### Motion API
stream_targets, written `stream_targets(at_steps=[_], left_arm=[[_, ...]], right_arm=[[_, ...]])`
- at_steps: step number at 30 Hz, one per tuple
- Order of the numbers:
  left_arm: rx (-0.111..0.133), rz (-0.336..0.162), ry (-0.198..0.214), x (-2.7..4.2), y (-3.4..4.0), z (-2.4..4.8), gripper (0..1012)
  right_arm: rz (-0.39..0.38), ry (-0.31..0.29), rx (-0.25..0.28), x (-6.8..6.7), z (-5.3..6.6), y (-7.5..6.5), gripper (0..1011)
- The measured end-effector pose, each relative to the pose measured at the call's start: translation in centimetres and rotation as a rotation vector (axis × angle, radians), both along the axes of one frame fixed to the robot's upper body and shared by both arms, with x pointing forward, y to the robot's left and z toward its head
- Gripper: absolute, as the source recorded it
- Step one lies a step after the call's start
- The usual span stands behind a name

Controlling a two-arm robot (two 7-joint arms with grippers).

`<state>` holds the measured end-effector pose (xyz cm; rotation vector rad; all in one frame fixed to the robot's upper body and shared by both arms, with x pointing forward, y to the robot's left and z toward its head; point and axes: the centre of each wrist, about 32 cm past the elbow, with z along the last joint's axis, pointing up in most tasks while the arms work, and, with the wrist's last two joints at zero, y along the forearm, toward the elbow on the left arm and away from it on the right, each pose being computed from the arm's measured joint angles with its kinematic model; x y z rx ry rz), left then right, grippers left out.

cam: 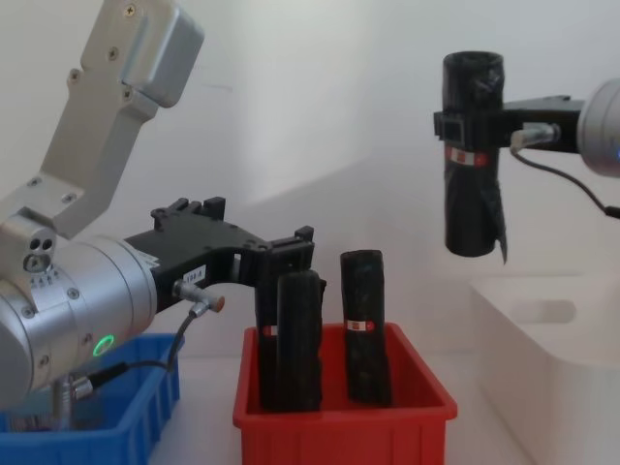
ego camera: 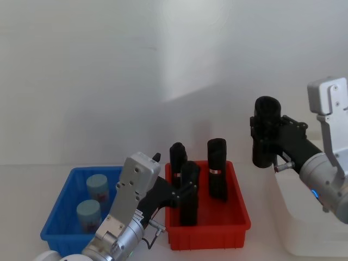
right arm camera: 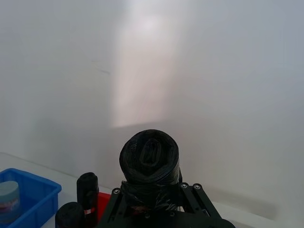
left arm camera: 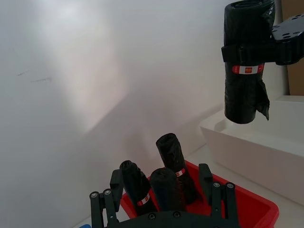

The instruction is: Pick the cotton swabs from the blue box and place them into the white box.

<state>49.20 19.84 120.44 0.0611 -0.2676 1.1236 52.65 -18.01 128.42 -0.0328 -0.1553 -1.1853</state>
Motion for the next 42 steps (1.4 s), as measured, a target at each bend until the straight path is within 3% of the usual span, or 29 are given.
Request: stream_targets(at_steps=[6, 11, 16, 19, 25, 31, 42], left_arm=[[0.0, 0.0, 0.0, 0.0, 0.0, 0.0, 1003], [0.0, 0.0, 0.0, 0.0, 0.0, 0.0, 1003], [0.0, 0.0, 0.0, 0.0, 0.0, 0.0, 1003], [0.0, 0.0, 0.0, 0.0, 0.0, 0.0, 1003], [0.0, 0.0, 0.0, 0.0, 0.0, 0.0, 1003], [0.0, 0.0, 0.0, 0.0, 0.0, 0.0, 1003], [0.0, 0.0, 0.0, 0.0, 0.0, 0.0, 1003]], right_arm=[[-0.069, -0.023, -0.01, -1.6, 0.6, -1.1, 364], [-0.133, -0.02, -0.023, -2.8, 0.3, -2.1, 365], [-0.196, 0.01, -0.036, -3.7, -1.0, -3.1, 365], [-0.238, 0.044, -0.04, -4.0, -2.4, -3.8, 365], [-0.295, 0.094, -0.031, -3.8, -4.8, -4.9, 365], [-0.326, 0.109, -0.006, -3.3, -6.4, -5.9, 365], [-0.295, 0.097, 0.016, -1.9, -7.5, -7.5, 365]])
